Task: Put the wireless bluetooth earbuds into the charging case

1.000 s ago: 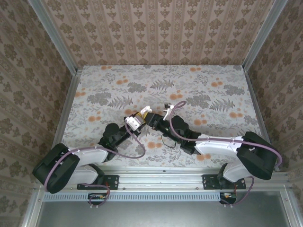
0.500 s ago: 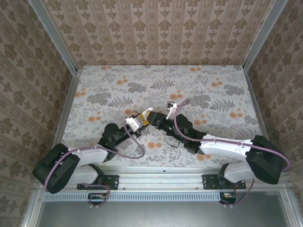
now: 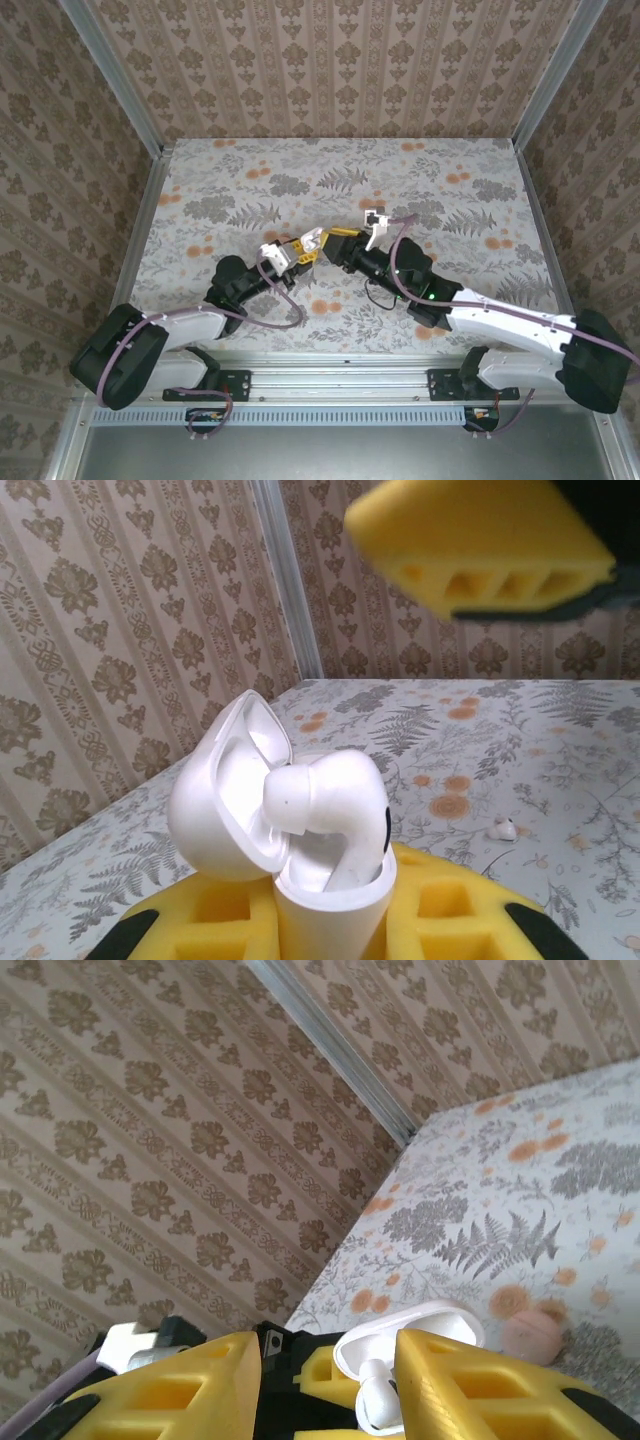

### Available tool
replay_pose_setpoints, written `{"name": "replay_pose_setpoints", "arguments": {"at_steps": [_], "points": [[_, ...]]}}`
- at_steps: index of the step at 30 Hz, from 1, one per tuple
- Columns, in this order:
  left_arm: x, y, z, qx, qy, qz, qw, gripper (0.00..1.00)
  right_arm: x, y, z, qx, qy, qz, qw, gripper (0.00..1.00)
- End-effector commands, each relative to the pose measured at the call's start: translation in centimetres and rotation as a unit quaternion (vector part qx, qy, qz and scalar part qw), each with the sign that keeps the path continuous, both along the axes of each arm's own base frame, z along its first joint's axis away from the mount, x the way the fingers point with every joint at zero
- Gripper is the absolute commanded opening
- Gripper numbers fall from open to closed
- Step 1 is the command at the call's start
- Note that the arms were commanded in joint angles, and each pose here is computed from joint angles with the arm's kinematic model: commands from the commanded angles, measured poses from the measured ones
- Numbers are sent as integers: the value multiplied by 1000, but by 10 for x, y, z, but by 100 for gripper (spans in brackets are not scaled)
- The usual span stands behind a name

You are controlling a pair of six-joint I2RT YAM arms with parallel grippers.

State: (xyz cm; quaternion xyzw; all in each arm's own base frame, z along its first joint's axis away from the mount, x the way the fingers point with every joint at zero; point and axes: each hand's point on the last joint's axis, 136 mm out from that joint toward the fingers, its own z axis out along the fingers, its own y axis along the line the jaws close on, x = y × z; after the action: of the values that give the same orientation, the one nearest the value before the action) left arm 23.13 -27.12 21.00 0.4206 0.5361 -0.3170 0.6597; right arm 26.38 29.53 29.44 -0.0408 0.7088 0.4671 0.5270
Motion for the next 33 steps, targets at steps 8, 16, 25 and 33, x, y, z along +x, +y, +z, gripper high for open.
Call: {"name": "replay_pose_setpoints", "arguments": {"at_steps": [8, 16, 25, 33], "points": [[-16, -11, 14, -13, 27, -92, 995, 0, -27, -19, -6, -257, -259, 137, 921, 42], [-21, -16, 13, -4, 42, -121, 992, 0, -46, -20, -36, -412, -410, 269, 768, 44], [-24, -17, 7, 9, 51, -135, 989, 0, -38, -13, -39, -490, -470, 335, 653, 43], [-24, -18, 6, 13, 52, -137, 989, 0, -29, 0, -39, -497, -481, 370, 621, 38]]}}
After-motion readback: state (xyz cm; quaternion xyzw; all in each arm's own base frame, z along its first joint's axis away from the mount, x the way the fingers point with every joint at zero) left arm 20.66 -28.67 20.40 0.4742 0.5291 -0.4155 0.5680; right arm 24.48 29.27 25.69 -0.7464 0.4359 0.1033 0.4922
